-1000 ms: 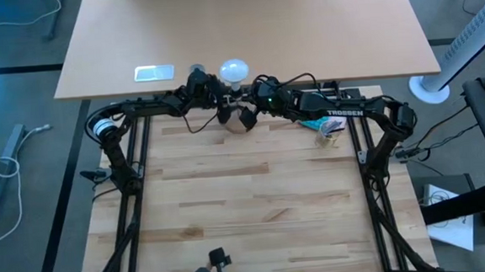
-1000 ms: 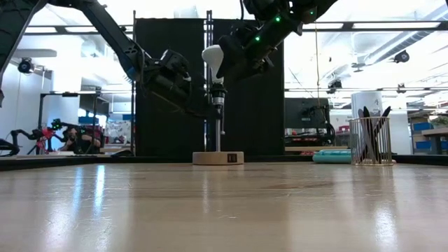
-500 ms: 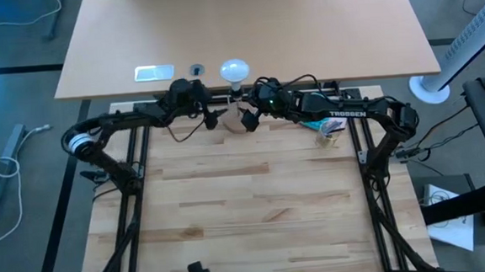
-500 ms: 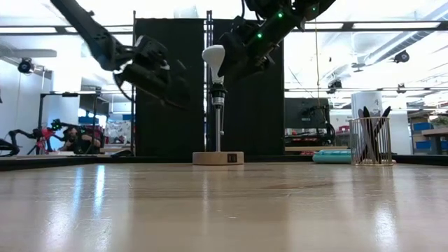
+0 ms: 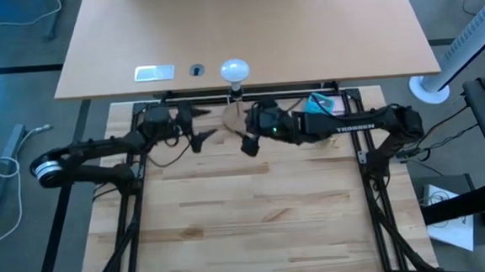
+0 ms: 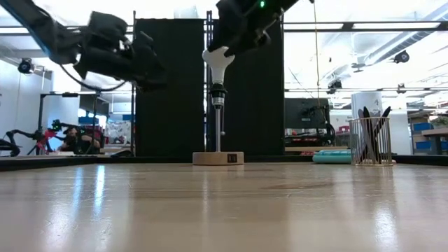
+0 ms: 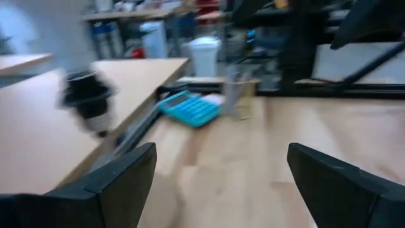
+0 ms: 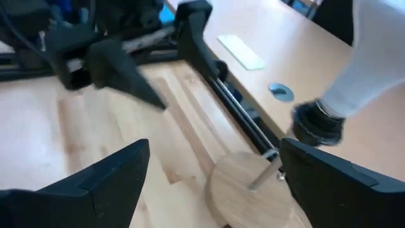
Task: Screw lightbulb
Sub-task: Remove the light bulb from the table lamp
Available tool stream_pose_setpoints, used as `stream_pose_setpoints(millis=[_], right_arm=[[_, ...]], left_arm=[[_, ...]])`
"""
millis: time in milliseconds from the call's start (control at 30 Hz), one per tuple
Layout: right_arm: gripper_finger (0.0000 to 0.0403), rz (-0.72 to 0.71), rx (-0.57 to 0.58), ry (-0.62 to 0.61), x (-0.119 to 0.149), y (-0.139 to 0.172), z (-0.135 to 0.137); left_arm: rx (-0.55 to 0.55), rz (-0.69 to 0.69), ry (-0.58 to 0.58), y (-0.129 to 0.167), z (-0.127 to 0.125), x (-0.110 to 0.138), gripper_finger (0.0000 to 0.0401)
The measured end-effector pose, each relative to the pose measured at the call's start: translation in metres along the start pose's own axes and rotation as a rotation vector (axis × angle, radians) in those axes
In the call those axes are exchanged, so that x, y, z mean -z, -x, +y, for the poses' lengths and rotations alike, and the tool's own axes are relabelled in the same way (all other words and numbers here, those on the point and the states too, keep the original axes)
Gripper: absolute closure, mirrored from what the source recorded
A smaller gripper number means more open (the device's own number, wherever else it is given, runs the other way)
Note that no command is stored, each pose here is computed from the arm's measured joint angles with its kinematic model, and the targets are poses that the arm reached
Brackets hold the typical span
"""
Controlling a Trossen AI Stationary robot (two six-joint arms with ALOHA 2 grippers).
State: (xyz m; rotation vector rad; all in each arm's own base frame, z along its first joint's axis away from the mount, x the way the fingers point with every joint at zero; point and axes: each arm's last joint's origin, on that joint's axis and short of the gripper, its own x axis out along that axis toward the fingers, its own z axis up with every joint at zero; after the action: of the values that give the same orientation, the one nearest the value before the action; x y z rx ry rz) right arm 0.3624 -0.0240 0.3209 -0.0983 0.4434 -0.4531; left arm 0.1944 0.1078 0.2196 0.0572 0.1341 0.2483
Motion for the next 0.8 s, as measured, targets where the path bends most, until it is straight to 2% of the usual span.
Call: stream_pose_setpoints(millis=[200, 300, 467, 600, 800], right_arm=[[0.0055, -0.028, -0.085, 0.051, -0.002, 0.014, 0.029], [0.0055, -0.075, -0.115, 0.032, -0.007, 0.017, 0.034], [0.0055, -0.202, -0.244, 0.043, -0.021, 0.022, 0.039], [0.0055, -0.222, -0.237, 0.091, -0.027, 0.024, 0.038], [0.0055, -0.22, -0.229, 0.15, -0.027, 0.024, 0.037]], left_arm=[[0.13, -0.059, -0.009, 0.012, -0.035, -0.004, 0.0055], [0.191, -0.087, 0.011, 0.017, -0.048, -0.008, 0.0055], [0.304, -0.168, 0.02, 0.027, -0.07, -0.023, 0.0055], [0.345, -0.212, 0.025, 0.034, -0.077, -0.032, 0.0055], [0.348, -0.208, 0.076, 0.035, -0.076, -0.034, 0.0055]])
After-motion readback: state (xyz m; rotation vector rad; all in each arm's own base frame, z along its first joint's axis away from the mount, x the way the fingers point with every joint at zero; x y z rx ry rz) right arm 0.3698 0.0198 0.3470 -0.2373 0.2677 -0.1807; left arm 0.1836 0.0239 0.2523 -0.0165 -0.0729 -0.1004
